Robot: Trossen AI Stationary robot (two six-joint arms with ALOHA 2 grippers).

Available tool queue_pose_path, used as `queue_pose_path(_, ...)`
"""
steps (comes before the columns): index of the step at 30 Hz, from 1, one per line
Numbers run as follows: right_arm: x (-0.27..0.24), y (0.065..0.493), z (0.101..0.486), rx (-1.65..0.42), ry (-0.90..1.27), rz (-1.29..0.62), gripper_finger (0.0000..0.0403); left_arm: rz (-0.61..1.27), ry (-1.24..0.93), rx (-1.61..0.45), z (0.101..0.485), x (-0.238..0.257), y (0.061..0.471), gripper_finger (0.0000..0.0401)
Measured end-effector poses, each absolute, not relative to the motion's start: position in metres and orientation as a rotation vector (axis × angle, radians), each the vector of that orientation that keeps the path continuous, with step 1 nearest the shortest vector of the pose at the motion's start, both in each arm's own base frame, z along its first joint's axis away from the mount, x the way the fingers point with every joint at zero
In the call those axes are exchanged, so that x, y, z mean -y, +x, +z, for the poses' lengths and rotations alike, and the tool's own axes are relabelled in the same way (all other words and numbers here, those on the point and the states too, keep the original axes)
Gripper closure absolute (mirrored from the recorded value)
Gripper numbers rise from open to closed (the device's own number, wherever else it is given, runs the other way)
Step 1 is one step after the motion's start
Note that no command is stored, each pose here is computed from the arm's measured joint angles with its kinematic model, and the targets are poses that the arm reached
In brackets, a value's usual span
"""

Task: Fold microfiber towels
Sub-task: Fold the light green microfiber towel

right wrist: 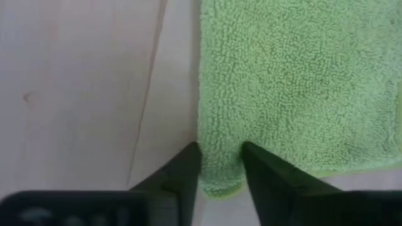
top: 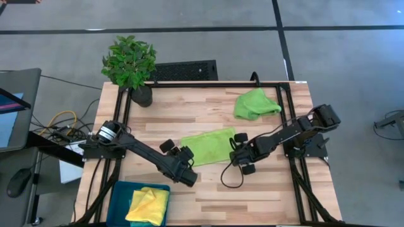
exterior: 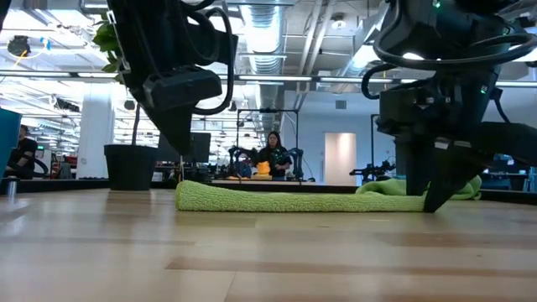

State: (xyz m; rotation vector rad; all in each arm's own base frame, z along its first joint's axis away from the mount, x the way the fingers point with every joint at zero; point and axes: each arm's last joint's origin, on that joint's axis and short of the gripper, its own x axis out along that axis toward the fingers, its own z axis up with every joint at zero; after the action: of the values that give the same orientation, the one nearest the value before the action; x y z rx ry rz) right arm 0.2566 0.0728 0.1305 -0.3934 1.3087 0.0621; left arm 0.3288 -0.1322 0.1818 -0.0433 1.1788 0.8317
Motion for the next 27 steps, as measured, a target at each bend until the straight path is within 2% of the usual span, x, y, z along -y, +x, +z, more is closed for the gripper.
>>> queue_pose_path(5,-0.067,0.262,0.134,-1.295,-0.401,0.013,0.0366,0.833,-0.051,-1.175,0.182,0.134,0.328,0.0277)
queue_pose_path(7,-0.066,0.27,0.14,-1.262,-0.43,-0.008,0.039,0.844,-0.072,-1.17,0.182,0.134,0.328,0.0277)
queue_pose_path(12,-0.063,0.288,0.162,-1.2,-0.533,-0.013,0.0381,0.841,-0.105,-1.194,0.179,0.136,0.326,0.0277)
queue_pose_path(19,-0.056,0.313,0.186,-1.049,-0.628,0.011,0.0393,0.849,-0.121,-1.187,0.179,0.143,0.322,0.0277)
queue_pose_path(27,-0.055,0.339,0.192,-0.807,-0.638,0.095,0.0398,0.999,-0.117,-1.204,0.187,0.15,0.302,0.0277)
